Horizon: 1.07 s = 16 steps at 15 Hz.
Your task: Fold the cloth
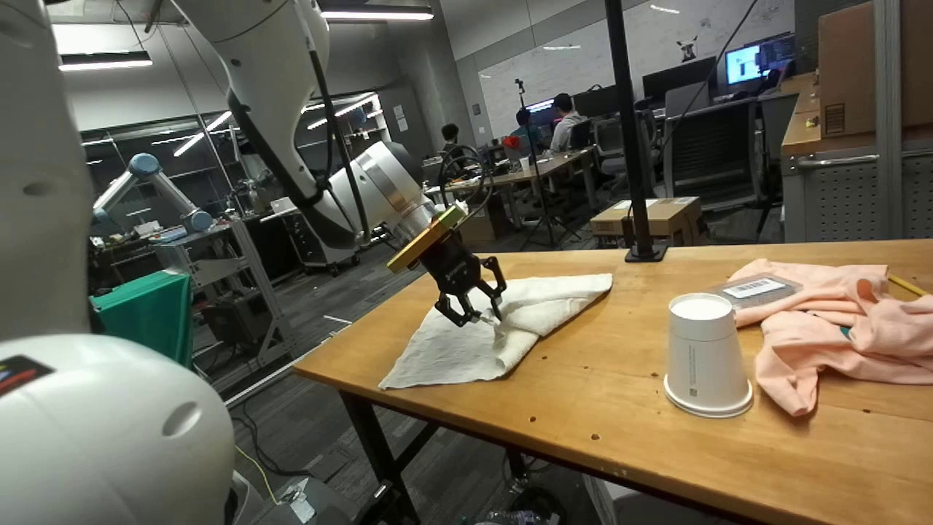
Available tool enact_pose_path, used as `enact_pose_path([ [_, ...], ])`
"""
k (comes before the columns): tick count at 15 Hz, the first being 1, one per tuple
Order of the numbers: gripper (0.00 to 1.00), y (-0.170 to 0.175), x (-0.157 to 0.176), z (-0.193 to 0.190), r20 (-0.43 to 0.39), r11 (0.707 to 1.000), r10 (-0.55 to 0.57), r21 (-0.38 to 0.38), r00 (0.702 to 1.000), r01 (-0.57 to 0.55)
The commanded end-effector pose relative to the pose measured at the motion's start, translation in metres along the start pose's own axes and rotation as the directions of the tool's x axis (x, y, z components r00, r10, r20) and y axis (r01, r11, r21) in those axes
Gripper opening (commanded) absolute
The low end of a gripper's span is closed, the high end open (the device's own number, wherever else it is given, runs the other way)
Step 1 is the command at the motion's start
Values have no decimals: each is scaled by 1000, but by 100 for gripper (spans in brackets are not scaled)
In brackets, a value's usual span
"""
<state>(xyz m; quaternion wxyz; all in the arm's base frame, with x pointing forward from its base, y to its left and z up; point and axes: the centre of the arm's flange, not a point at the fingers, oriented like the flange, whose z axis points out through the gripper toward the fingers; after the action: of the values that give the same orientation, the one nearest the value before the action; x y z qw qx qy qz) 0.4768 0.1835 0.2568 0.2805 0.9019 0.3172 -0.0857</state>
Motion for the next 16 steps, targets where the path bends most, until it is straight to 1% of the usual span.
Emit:
enact_pose_path([
  [1,8,3,27,-6,-47,998,-31,44,998,34],
  [4,8,10,41,-13,-88,995,-20,91,996,28],
  [7,7,18,53,-32,-133,989,-3,146,991,23],
  [10,8,23,66,-52,-169,983,-7,177,986,38],
  [16,8,11,90,-71,-211,962,-50,254,976,104],
])
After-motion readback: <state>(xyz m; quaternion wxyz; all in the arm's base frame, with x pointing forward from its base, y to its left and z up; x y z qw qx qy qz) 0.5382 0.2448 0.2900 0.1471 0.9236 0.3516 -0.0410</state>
